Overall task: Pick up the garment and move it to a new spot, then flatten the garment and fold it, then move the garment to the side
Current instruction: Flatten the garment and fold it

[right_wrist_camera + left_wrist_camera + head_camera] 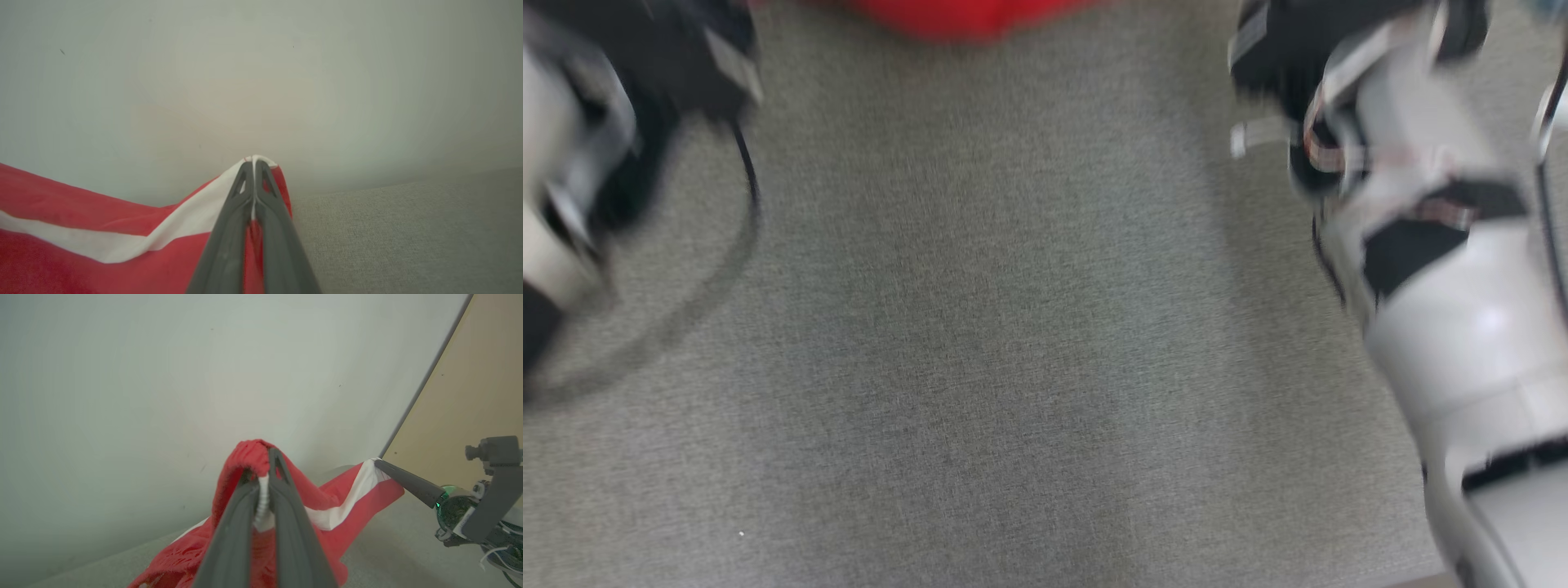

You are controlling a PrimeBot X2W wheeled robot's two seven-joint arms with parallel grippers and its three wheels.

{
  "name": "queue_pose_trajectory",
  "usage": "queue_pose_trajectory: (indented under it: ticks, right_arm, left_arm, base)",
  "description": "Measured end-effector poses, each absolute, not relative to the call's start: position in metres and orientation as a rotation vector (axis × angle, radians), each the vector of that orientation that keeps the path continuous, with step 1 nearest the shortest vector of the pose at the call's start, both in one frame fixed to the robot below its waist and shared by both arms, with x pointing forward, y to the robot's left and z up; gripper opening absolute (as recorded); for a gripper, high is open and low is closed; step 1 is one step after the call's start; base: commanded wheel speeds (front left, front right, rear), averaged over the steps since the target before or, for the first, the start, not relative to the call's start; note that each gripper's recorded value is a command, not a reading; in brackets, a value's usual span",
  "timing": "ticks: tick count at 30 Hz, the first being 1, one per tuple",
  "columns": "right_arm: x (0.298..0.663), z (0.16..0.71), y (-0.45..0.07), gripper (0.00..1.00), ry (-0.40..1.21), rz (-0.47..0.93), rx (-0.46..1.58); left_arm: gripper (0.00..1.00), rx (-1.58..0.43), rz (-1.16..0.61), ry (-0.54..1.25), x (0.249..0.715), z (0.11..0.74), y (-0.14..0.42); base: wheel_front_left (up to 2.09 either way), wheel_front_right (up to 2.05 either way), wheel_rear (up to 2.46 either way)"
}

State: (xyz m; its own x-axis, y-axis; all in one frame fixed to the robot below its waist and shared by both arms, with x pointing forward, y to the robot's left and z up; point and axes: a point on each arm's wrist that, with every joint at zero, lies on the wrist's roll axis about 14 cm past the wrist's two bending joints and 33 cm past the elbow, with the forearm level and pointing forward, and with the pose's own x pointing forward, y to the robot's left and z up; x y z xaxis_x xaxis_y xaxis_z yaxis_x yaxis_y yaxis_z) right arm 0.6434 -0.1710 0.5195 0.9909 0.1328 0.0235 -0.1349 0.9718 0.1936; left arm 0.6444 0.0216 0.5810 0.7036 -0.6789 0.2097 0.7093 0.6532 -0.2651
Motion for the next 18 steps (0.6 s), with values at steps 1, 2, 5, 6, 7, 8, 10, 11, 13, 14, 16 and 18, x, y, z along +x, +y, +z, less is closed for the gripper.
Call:
queue_pose_trajectory:
  ticks: [1, 2, 5, 6, 7, 8, 10, 11, 13, 14, 16, 18]
  right_arm:
    - [0.634, 0.512, -0.173, 0.0, 0.003, 0.13, 0.208]
    - [0.626, 0.506, -0.176, 0.0, 0.015, 0.123, 0.22]
    - [0.599, 0.492, -0.187, 0.0, 0.038, 0.102, 0.245]
    - [0.59, 0.488, -0.189, 0.0, 0.046, 0.1, 0.246]
    - [0.581, 0.484, -0.191, 0.0, 0.051, 0.094, 0.258]
    - [0.573, 0.481, -0.192, 0.0, 0.055, 0.087, 0.279]
    - [0.546, 0.47, -0.194, 0.0, 0.073, 0.078, 0.306]
    - [0.536, 0.465, -0.193, 0.0, 0.084, 0.081, 0.306]
    - [0.518, 0.46, -0.189, 0.0, 0.092, 0.088, 0.32]
    - [0.51, 0.456, -0.187, 0.0, 0.1, 0.093, 0.323]
    - [0.494, 0.452, -0.188, 0.0, 0.106, 0.085, 0.337]
    - [0.478, 0.446, -0.191, 0.0, 0.117, 0.069, 0.358]
  left_arm:
    - [0.0, -0.353, -0.785, -0.074, 0.636, 0.571, 0.023]
    - [0.0, -0.358, -0.783, -0.048, 0.627, 0.56, 0.024]
    - [0.0, -0.401, -0.748, -0.003, 0.605, 0.54, 0.032]
    - [0.0, -0.396, -0.75, 0.014, 0.595, 0.533, 0.031]
    - [0.0, -0.412, -0.746, 0.03, 0.585, 0.526, 0.03]
    - [0.0, -0.425, -0.747, 0.048, 0.574, 0.52, 0.029]
    - [0.0, -0.456, -0.739, 0.086, 0.546, 0.506, 0.026]
    - [0.0, -0.472, -0.729, 0.092, 0.538, 0.504, 0.026]
    - [0.0, -0.473, -0.723, 0.104, 0.521, 0.498, 0.028]
    - [0.0, -0.489, -0.714, 0.111, 0.514, 0.496, 0.028]
    - [0.0, -0.491, -0.709, 0.125, 0.497, 0.491, 0.028]
    - [0.0, -0.48, -0.702, 0.148, 0.479, 0.482, 0.029]
  base:
    - [0.0, 0.0, 0.0]
    - [0.0, 0.0, 0.0]
    - [0.0, 0.0, 0.0]
    - [0.0, 0.0, 0.0]
    - [0.0, 0.0, 0.0]
    - [0.0, 0.0, 0.0]
    - [0.0, 0.0, 0.0]
    - [0.0, 0.0, 0.0]
    - [0.0, 0.0, 0.0]
    - [0.0, 0.0, 0.0]
    - [0.0, 0.0, 0.0]
    - [0.0, 0.0, 0.0]
